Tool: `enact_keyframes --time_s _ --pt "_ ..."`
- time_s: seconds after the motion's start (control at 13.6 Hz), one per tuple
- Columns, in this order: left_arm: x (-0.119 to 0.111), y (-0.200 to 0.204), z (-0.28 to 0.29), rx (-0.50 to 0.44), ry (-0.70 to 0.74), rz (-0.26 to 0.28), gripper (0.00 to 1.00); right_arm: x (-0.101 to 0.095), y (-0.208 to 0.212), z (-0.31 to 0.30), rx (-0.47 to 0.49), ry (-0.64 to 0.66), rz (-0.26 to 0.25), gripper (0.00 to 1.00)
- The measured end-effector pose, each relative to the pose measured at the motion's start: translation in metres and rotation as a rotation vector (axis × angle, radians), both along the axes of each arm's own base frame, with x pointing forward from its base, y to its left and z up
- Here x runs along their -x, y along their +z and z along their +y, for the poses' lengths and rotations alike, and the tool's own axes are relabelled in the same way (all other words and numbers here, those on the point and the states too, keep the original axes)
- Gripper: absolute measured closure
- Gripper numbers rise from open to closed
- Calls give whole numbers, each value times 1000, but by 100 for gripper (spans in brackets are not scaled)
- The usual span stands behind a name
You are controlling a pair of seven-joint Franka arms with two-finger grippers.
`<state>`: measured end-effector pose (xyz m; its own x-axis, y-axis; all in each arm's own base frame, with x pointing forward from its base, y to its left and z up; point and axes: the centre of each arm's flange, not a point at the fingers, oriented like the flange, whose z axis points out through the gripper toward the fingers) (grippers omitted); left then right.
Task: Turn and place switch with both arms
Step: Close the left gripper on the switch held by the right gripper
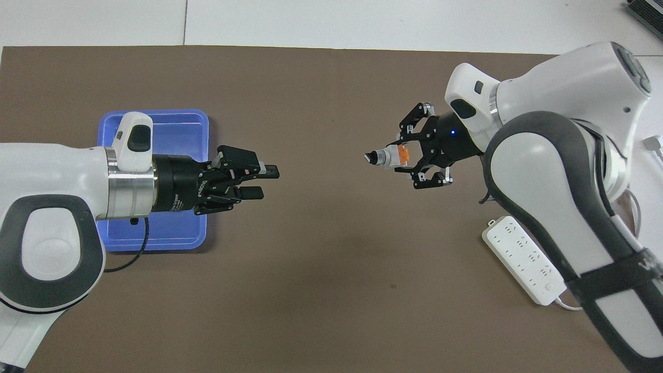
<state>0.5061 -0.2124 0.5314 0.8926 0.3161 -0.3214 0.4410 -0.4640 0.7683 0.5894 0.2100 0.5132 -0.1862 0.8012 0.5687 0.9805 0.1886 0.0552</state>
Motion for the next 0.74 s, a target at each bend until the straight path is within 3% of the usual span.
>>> enact_keyframes --time_s 0.37,0.44,0.74 --pt "14 -1 -44 72 69 -9 46 19 9 17 -99 -35 23 56" --pt "17 -1 -50 82 68 -6 52 21 10 23 -114 -45 13 56" --pt "28 0 -76 101 89 -2 62 30 5 36 -116 -51 -2 56"
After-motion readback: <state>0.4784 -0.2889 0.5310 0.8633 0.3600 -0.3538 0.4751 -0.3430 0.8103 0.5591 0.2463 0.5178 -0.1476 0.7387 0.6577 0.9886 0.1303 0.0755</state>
